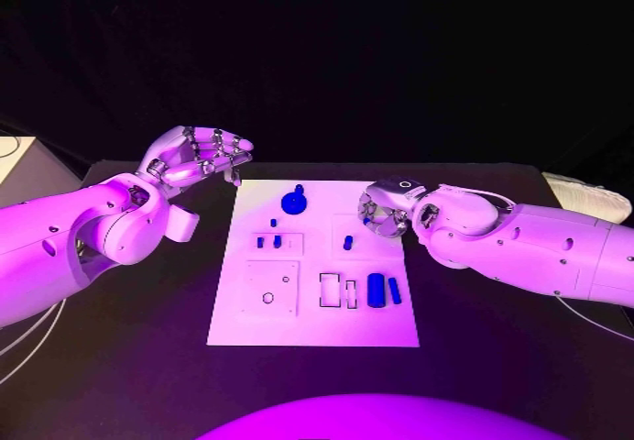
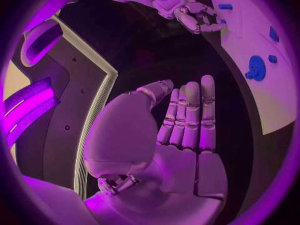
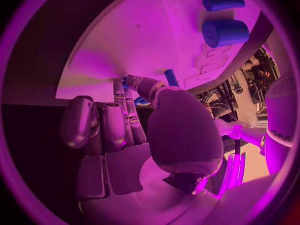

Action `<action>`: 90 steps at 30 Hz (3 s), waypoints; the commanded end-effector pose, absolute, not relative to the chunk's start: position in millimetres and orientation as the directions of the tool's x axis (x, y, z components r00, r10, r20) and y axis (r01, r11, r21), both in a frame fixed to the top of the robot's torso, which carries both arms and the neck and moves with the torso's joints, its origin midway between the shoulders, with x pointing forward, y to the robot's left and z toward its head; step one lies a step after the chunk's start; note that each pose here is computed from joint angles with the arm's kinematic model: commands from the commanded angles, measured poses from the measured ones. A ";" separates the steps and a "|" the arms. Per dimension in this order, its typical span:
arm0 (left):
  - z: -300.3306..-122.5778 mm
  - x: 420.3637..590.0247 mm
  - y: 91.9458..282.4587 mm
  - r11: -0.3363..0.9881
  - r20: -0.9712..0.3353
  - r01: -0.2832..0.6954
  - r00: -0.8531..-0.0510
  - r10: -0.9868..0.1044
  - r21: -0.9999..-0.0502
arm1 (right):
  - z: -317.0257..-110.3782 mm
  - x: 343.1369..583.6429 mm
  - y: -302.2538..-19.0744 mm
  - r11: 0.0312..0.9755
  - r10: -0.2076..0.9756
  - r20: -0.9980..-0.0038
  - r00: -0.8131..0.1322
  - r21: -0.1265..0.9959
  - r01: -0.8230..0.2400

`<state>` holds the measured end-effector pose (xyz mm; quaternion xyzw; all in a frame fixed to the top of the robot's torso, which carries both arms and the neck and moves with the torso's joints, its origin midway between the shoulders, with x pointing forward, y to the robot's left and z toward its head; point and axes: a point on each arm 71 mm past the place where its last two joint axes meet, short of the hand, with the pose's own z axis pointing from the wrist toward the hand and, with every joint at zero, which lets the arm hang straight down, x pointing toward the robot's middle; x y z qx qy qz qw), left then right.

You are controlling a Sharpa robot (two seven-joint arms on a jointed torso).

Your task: Assemble the parts on the task board

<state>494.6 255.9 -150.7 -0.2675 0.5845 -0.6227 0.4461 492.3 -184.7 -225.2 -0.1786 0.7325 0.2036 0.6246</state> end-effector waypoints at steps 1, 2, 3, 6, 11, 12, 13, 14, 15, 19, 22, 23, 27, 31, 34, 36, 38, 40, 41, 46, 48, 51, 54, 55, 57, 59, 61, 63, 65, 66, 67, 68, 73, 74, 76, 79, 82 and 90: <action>-150.2 494.1 253.1 0.075 -0.188 0.247 -0.475 -0.860 -0.966 | -229.1 491.5 -187.2 0.866 0.044 -0.982 -0.185 0.130 -0.483; -150.2 494.1 253.0 0.075 -0.188 0.247 -0.475 -0.860 -0.966 | -228.9 491.7 -187.5 0.867 0.049 -0.982 -0.182 0.132 -0.480; -150.2 494.1 253.0 0.075 -0.188 0.247 -0.475 -0.860 -0.966 | -228.7 491.8 -187.9 0.869 0.052 -0.982 -0.179 0.133 -0.477; -150.3 494.2 253.1 0.075 -0.188 0.246 -0.475 -0.860 -0.966 | -227.8 492.2 -188.5 0.872 0.060 -0.984 -0.166 0.132 -0.471; -150.5 494.6 253.4 0.077 -0.189 0.246 -0.473 -0.861 -0.966 | -225.8 492.4 -189.1 0.876 0.070 -0.988 -0.139 0.128 -0.465; -150.5 494.7 253.6 0.077 -0.189 0.246 -0.473 -0.861 -0.966 | -225.4 492.1 -189.2 0.876 0.073 -0.988 -0.134 0.128 -0.466; -150.6 494.9 253.8 0.077 -0.189 0.246 -0.472 -0.861 -0.966 | -224.8 491.8 -189.4 0.875 0.077 -0.989 -0.129 0.129 -0.466; -150.7 495.0 254.0 0.078 -0.189 0.246 -0.472 -0.861 -0.966 | -224.1 491.2 -189.7 0.875 0.081 -0.989 -0.124 0.130 -0.467; -150.7 495.2 254.2 0.078 -0.189 0.245 -0.471 -0.862 -0.966 | -223.3 490.5 -190.1 0.874 0.085 -0.989 -0.119 0.132 -0.468; -151.1 495.9 255.2 0.080 -0.190 0.245 -0.468 -0.863 -0.966 | -218.2 486.9 -192.6 0.869 0.110 -0.989 -0.098 0.144 -0.474; -151.3 496.5 256.4 0.082 -0.192 0.246 -0.464 -0.865 -0.966 | -210.7 484.1 -194.5 0.864 0.136 -0.987 -0.081 0.158 -0.479; -151.3 496.7 256.8 0.083 -0.193 0.246 -0.462 -0.866 -0.966 | -207.4 483.1 -195.0 0.862 0.145 -0.987 -0.074 0.163 -0.481; -151.6 497.2 257.5 0.084 -0.193 0.248 -0.458 -0.868 -0.965 | -195.1 477.5 -195.5 0.853 0.180 -0.982 -0.058 0.185 -0.489; -152.0 497.5 257.5 0.084 -0.193 0.249 -0.457 -0.869 -0.965 | -186.2 471.6 -193.9 0.842 0.208 -0.977 -0.054 0.207 -0.498; -152.4 498.0 256.8 0.082 -0.192 0.249 -0.456 -0.869 -0.965 | -179.7 464.9 -186.9 0.824 0.237 -0.970 -0.057 0.231 -0.517; -152.8 498.3 256.2 0.081 -0.190 0.248 -0.457 -0.869 -0.965 | -177.3 460.9 -179.0 0.808 0.252 -0.965 -0.065 0.247 -0.534; -153.4 498.8 255.4 0.080 -0.189 0.247 -0.458 -0.869 -0.966 | -176.1 456.5 -167.8 0.788 0.264 -0.961 -0.079 0.262 -0.557; -153.8 499.2 254.4 0.078 -0.187 0.246 -0.460 -0.868 -0.966 | -176.2 452.8 -156.7 0.770 0.264 -0.960 -0.088 0.265 -0.580; -154.1 499.4 253.6 0.076 -0.186 0.245 -0.461 -0.868 -0.966 | -176.6 450.4 -149.3 0.759 0.261 -0.961 -0.094 0.265 -0.595; -155.0 500.4 248.6 0.069 -0.180 0.243 -0.470 -0.864 -0.968 | -183.6 438.4 -115.3 0.705 0.235 -0.963 -0.130 0.261 -0.659; -155.3 500.8 247.3 0.068 -0.178 0.242 -0.471 -0.864 -0.968 | -187.1 434.4 -104.4 0.687 0.226 -0.964 -0.139 0.259 -0.679; -155.9 501.5 246.1 0.067 -0.174 0.236 -0.469 -0.866 -0.969 | -194.0 427.9 -87.5 0.660 0.207 -0.966 -0.155 0.255 -0.706; -156.4 501.9 245.4 0.066 -0.171 0.231 -0.467 -0.868 -0.971 | -201.0 423.2 -73.6 0.641 0.186 -0.967 -0.172 0.252 -0.725; -156.6 502.0 245.0 0.066 -0.169 0.230 -0.467 -0.868 -0.971 | -203.5 422.2 -70.0 0.639 0.179 -0.968 -0.176 0.251 -0.728; -156.8 502.1 244.3 0.064 -0.167 0.228 -0.467 -0.868 -0.972 | -208.3 420.9 -64.1 0.637 0.167 -0.969 -0.182 0.247 -0.730; -156.9 502.1 243.6 0.063 -0.165 0.227 -0.469 -0.868 -0.972 | -211.9 420.0 -60.7 0.638 0.158 -0.970 -0.188 0.245 -0.730; -157.0 502.0 242.5 0.061 -0.163 0.225 -0.471 -0.867 -0.972 | -217.0 418.4 -56.4 0.638 0.141 -0.970 -0.200 0.243 -0.731; -157.0 502.0 242.3 0.060 -0.162 0.224 -0.471 -0.867 -0.973 | -219.6 417.7 -54.8 0.638 0.129 -0.969 -0.208 0.242 -0.731; -157.1 502.1 242.0 0.059 -0.161 0.223 -0.471 -0.867 -0.973 | -223.1 417.0 -53.2 0.640 0.111 -0.969 -0.220 0.239 -0.730; -157.2 502.1 241.8 0.059 -0.160 0.222 -0.472 -0.867 -0.973 | -225.2 416.6 -52.4 0.641 0.098 -0.969 -0.227 0.236 -0.731; -157.2 502.1 241.8 0.058 -0.159 0.221 -0.473 -0.867 -0.973 | -226.3 416.3 -52.0 0.641 0.091 -0.969 -0.231 0.235 -0.731; -157.2 502.0 241.7 0.058 -0.159 0.221 -0.473 -0.867 -0.974 | -227.4 416.0 -51.7 0.641 0.085 -0.968 -0.234 0.233 -0.731; -157.3 502.0 241.1 0.058 -0.158 0.219 -0.475 -0.866 -0.974 | -231.9 413.9 -49.5 0.640 0.065 -0.967 -0.246 0.229 -0.734; -157.3 502.0 240.8 0.057 -0.158 0.219 -0.475 -0.866 -0.974 | -232.6 413.5 -49.1 0.639 0.062 -0.967 -0.247 0.229 -0.734; -157.3 501.9 240.4 0.057 -0.157 0.219 -0.476 -0.865 -0.974 | -233.4 412.9 -48.6 0.638 0.059 -0.967 -0.249 0.228 -0.735; -157.4 501.9 240.3 0.056 -0.157 0.218 -0.477 -0.865 -0.974 | -234.3 412.4 -47.9 0.637 0.056 -0.966 -0.251 0.228 -0.736; -157.4 501.9 240.2 0.056 -0.157 0.218 -0.477 -0.865 -0.974 | -235.7 412.1 -47.4 0.637 0.053 -0.966 -0.253 0.228 -0.736; -157.4 501.8 240.0 0.056 -0.156 0.217 -0.478 -0.864 -0.974 | -237.7 411.4 -46.3 0.635 0.052 -0.966 -0.254 0.228 -0.738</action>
